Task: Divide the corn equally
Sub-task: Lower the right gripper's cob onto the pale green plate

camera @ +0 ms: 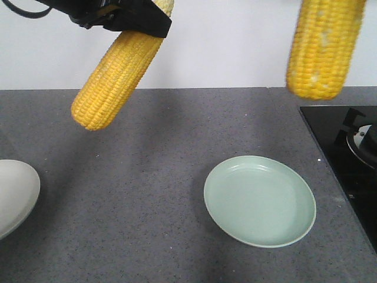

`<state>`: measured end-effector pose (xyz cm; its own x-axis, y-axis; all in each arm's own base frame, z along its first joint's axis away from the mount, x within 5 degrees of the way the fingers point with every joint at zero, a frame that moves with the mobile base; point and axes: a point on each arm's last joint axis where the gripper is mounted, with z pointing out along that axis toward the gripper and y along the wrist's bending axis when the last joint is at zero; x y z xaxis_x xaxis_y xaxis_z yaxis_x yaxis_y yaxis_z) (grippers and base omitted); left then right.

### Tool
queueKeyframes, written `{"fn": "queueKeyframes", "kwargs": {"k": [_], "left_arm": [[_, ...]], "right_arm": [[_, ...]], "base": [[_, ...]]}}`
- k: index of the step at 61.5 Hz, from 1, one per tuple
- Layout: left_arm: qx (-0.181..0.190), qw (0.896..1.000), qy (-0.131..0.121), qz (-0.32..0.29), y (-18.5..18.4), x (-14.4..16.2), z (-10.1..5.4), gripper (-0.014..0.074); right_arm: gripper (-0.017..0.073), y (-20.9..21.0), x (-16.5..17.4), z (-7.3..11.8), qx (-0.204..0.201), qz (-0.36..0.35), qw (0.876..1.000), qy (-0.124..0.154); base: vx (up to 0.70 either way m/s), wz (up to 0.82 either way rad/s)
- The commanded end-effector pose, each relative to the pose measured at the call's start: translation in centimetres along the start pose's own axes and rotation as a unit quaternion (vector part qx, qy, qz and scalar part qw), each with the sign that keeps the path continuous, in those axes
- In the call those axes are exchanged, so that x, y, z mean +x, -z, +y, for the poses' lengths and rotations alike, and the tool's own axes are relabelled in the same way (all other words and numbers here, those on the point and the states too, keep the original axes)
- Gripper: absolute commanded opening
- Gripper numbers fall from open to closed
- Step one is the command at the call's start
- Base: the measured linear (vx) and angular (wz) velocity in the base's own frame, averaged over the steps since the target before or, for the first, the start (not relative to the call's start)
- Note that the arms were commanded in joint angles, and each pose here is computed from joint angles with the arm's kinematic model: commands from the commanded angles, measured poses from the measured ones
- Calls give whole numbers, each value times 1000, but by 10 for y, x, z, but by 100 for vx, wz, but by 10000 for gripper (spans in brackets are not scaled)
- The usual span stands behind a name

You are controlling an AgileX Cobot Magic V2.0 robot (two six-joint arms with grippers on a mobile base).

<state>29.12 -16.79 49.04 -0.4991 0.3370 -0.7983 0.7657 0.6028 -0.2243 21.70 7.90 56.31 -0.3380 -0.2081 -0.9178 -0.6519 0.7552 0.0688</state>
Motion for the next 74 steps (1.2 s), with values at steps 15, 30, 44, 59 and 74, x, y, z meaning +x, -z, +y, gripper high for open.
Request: {"fn": "queueKeyframes", "kwargs": {"k": [15, 30, 44, 59, 74], "left_arm": [[13, 999, -4, -45, 23, -8, -17, -7], [13, 999, 16, -44, 23, -8, -17, -7], [12, 999, 16, -44, 23, -8, -17, -7], [12, 999, 16, -46, 23, -9, -16, -7], [13, 999, 16, -46, 23, -9, -17, -7]], "right_arm": [[-4, -90, 25, -46, -42, 87, 991, -89], [-4, -139, 97, -67, -59, 215, 969, -105], [-4, -161, 141, -78, -48, 262, 959, -96], [10, -179, 161, -86, -53, 294, 948, -112], [87, -190, 171, -91, -57, 310, 941, -121]], "base": [[0, 0], [0, 0], [0, 0], [0, 0], [0, 0]]}}
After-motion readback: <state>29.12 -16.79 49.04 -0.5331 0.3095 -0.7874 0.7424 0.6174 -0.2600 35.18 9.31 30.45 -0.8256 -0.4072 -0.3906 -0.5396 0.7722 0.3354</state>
